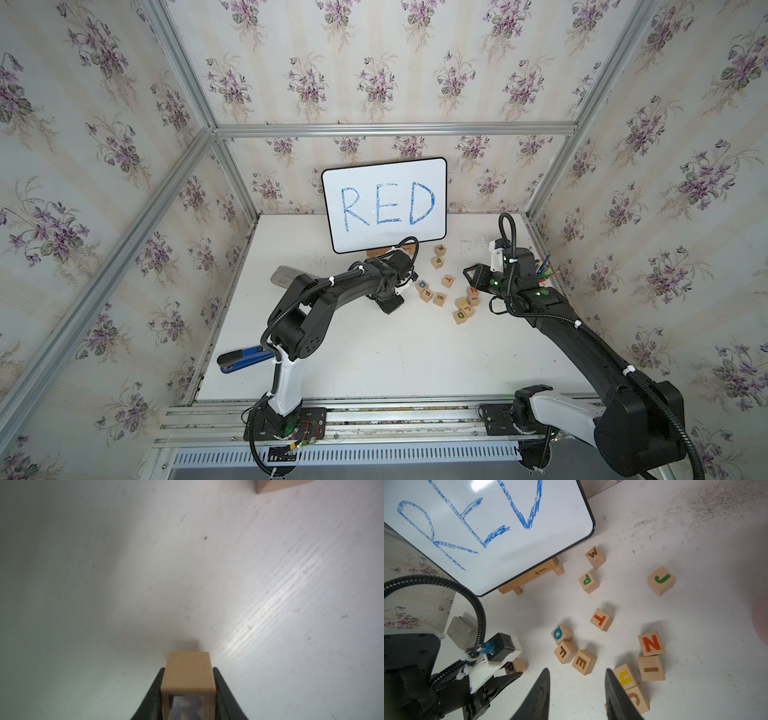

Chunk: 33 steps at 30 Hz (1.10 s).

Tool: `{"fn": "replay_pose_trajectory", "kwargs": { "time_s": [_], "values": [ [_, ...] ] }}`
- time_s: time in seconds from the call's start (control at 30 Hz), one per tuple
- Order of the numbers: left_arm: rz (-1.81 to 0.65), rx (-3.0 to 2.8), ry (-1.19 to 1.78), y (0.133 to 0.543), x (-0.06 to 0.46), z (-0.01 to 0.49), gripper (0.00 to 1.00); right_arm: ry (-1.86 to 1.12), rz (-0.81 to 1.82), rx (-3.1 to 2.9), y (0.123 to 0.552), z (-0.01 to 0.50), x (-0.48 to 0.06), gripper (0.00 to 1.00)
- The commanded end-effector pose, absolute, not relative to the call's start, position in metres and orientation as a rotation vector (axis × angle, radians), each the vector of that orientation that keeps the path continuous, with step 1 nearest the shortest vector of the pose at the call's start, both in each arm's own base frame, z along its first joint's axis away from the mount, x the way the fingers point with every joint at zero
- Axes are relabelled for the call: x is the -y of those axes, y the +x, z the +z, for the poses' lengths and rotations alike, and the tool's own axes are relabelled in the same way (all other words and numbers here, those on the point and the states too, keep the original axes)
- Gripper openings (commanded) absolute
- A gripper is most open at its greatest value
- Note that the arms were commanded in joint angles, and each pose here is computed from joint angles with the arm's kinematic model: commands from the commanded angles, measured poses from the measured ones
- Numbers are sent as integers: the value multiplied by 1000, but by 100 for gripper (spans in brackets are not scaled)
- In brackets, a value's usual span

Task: Assemble the uppercase word "red" with letter blocks
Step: Pick up the letter block from the center of the board, then place the letter block at the center of the board.

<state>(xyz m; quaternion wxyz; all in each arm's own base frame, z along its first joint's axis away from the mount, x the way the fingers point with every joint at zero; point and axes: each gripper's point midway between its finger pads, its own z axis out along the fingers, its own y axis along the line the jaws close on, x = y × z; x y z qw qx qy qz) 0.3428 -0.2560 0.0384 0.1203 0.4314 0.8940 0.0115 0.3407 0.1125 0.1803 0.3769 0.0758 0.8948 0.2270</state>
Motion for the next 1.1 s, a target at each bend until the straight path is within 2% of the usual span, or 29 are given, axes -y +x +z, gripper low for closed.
{"fn": "replay_pose_trajectory", "kwargs": {
  "time_s": [0.0, 0.3, 0.6, 0.8, 1.07],
  "values": [
    [52, -2697, 1091, 348, 237, 49, 29, 178, 590, -2267, 346, 186, -115, 39],
    [0, -2882, 586, 366, 159, 58, 31, 136, 574, -2297, 352, 183, -126, 40],
    [57, -3005, 256, 361, 98, 31, 31, 68, 533, -2402, 352, 162, -148, 43],
    [31, -3030, 219, 358, 90, 23, 34, 37, 518, -2448, 350, 151, -158, 47],
    [52, -3080, 197, 355, 81, 6, 48, 27, 488, -2505, 350, 136, -163, 49]
  ]
}}
